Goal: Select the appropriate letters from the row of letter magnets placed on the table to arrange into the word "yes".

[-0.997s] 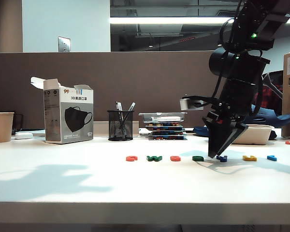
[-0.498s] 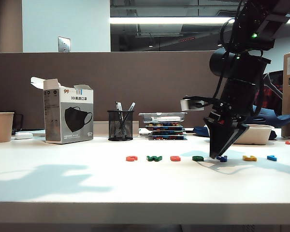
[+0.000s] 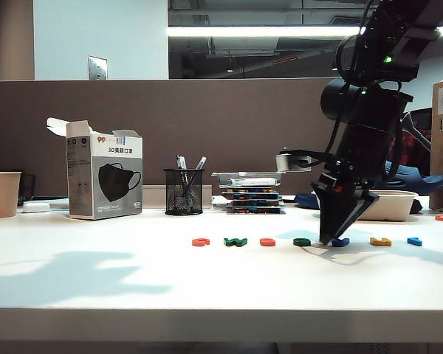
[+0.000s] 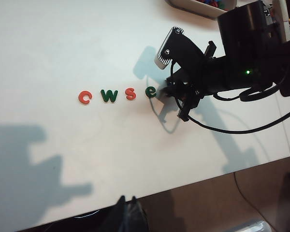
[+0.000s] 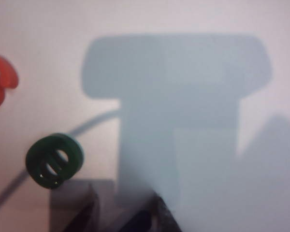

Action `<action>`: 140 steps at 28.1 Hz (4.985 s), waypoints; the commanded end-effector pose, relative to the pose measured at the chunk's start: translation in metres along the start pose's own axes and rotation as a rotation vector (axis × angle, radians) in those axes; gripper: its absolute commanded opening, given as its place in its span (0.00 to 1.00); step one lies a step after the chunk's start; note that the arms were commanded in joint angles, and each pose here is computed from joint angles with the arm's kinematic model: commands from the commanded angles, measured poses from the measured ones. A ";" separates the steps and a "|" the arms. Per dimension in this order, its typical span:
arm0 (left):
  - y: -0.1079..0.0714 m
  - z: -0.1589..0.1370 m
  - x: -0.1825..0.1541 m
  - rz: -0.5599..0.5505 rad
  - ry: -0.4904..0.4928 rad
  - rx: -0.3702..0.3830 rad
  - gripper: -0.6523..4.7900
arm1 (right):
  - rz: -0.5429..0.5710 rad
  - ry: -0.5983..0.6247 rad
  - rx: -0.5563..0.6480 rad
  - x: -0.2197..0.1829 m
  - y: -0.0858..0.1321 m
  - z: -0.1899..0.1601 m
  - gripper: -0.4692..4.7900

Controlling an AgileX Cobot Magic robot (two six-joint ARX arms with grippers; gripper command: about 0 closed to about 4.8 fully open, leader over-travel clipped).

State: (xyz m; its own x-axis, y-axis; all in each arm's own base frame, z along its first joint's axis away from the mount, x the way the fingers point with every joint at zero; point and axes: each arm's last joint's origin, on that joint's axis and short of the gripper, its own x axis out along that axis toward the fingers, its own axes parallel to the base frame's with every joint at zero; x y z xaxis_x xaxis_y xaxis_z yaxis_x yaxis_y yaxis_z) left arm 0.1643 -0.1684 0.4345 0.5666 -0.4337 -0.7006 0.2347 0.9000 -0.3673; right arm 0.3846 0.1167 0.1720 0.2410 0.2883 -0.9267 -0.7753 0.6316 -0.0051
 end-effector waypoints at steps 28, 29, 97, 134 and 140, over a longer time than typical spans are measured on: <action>0.000 0.001 -0.002 -0.008 -0.010 -0.004 0.11 | 0.035 0.129 0.114 0.008 0.005 -0.013 0.38; 0.000 0.001 -0.002 -0.008 -0.010 -0.004 0.11 | 0.034 0.128 0.114 0.008 0.005 -0.013 0.38; 0.000 0.001 -0.002 -0.008 -0.010 -0.004 0.11 | 0.001 -0.088 0.401 -0.080 0.106 0.039 0.08; 0.000 0.001 -0.002 -0.008 -0.010 -0.004 0.11 | -0.032 -0.033 0.377 0.007 0.155 0.064 0.08; 0.000 0.001 -0.002 -0.008 -0.010 -0.004 0.11 | -0.028 -0.037 0.371 0.009 0.159 0.065 0.08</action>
State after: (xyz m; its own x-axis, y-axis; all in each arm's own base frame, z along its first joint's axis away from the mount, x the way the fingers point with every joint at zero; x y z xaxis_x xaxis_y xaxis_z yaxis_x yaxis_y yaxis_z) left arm 0.1642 -0.1685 0.4346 0.5666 -0.4341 -0.7004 0.2351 0.8998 -0.3675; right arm 0.3012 0.2634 0.1875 0.2795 0.2781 -0.9190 -0.5053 0.8565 0.1055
